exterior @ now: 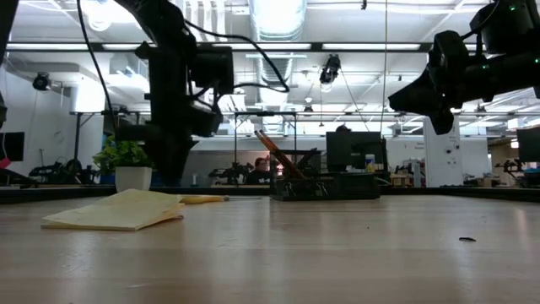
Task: Pick and place office supplies into organizer
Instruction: Put the scissors into the desk organizer
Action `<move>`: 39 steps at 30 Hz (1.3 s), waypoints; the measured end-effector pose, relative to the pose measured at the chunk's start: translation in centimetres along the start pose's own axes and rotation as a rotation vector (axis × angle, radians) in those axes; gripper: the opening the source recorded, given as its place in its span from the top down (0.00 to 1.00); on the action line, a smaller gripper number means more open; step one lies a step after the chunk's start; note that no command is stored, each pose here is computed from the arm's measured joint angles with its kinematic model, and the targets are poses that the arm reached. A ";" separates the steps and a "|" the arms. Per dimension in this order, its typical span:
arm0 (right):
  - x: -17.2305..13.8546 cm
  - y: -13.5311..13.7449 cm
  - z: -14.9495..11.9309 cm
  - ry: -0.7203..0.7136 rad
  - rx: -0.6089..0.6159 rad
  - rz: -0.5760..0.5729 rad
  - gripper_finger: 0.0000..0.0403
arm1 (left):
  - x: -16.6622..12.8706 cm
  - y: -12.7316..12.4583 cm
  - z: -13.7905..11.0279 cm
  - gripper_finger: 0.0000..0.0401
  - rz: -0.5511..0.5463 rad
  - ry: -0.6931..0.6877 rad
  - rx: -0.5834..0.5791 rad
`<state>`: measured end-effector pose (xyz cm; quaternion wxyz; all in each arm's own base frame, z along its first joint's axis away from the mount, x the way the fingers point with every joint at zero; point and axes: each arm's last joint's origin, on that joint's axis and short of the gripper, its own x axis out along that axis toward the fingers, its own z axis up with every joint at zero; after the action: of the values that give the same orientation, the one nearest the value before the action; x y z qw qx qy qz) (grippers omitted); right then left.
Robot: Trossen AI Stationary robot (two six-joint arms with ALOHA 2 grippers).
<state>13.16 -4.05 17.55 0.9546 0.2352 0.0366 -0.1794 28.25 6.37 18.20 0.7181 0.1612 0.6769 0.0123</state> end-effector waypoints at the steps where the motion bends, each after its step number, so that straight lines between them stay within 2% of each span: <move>1: 0.0 0.0 0.0 -0.001 0.000 -0.002 0.86 | 0.3 -0.1 -0.2 0.76 -0.006 0.000 0.015; 11: 0.0 0.0 0.0 -0.003 0.000 -0.005 0.86 | 1.2 0.0 -0.5 0.76 0.025 -0.010 0.040; 15: 0.0 0.0 0.0 -0.003 0.000 -0.005 0.86 | 1.7 -0.1 -1.0 0.76 0.001 0.002 0.038; 18: 0.0 0.0 0.0 -0.003 0.000 -0.006 0.86 | 2.3 -0.5 -1.5 0.76 -0.041 0.013 0.080; 26: 0.0 0.0 0.0 -0.003 0.000 -0.006 0.86 | 2.5 -0.1 -1.0 0.76 0.021 -0.042 0.070; 29: 0.0 0.0 0.0 -0.003 0.000 -0.007 0.86 | 2.5 0.0 -0.8 0.76 0.036 -0.065 0.101; 33: 0.0 0.0 0.0 -0.005 0.004 -0.008 0.86 | 2.6 0.0 -0.8 0.76 0.039 -0.066 0.166; 39: 0.0 0.0 0.0 -0.005 0.007 -0.008 0.86 | 2.8 -0.1 -1.1 0.76 0.025 -0.060 0.166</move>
<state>13.16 -4.07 17.56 0.9530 0.2380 0.0347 -0.1839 27.40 7.19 15.40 0.7220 0.2291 0.6517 -0.0398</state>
